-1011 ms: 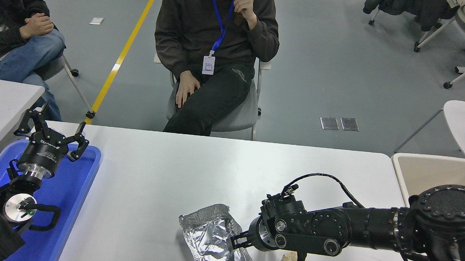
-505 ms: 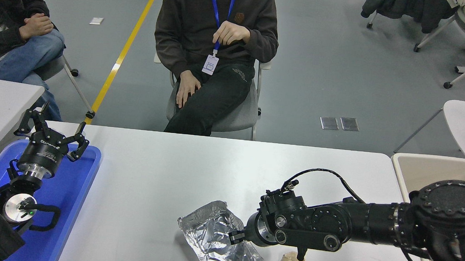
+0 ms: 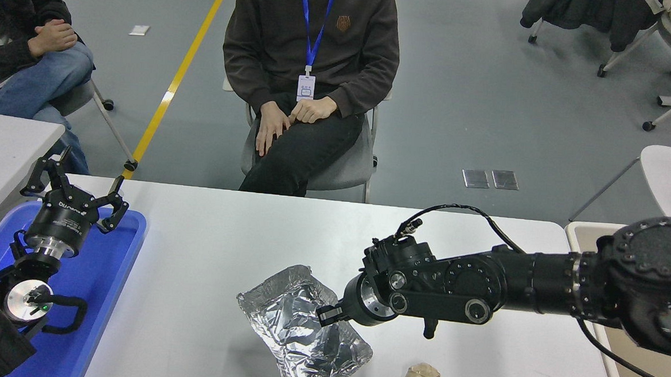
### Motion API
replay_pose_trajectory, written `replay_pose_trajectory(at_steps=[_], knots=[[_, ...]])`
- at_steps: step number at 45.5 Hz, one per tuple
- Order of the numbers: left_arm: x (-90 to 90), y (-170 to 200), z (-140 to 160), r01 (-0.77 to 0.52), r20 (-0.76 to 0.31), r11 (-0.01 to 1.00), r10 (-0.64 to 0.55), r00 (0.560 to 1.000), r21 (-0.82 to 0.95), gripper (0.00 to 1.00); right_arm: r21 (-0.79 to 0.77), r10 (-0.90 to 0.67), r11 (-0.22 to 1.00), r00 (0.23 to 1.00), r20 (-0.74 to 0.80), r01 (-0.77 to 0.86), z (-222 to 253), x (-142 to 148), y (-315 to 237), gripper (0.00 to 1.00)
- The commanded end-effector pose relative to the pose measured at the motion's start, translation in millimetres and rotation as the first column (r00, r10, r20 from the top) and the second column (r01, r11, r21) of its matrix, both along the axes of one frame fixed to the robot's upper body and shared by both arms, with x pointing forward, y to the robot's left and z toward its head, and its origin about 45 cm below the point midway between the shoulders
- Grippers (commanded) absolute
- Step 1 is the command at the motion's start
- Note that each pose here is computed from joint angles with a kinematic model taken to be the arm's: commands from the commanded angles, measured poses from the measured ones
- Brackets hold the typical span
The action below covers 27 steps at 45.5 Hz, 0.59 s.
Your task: Clean the table surface
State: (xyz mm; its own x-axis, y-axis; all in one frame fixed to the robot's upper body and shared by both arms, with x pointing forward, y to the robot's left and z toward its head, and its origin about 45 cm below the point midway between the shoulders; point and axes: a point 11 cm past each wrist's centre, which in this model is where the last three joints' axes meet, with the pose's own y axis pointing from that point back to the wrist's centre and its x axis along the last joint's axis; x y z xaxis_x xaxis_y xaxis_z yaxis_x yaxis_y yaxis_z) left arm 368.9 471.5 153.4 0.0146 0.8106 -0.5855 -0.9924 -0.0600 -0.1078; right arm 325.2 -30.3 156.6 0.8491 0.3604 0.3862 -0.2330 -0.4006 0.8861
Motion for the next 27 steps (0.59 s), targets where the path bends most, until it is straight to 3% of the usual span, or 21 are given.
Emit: replay_pose_trajectory(at_steps=[1,12,27], knots=[[0.1,0,0,-0.001,0.001,1.000,0.001,1.000,-0.001,1.00,-0.004,0.078,0.997,0.996,-0.030,-0.078,31,-6,15,0.00],[0.1,0,0,-0.001,0.001,1.000,0.001,1.000,-0.001,1.00,0.008,0.061,0.998,0.998,-0.002,-0.061,65,10,-2,0.00],[0.0,0,0,0.001,0.001,1.000,-0.001,1.000,-0.001,1.00,0.003,-0.044,0.999,0.999,0.021,0.044,93,30,-66,0.00]])
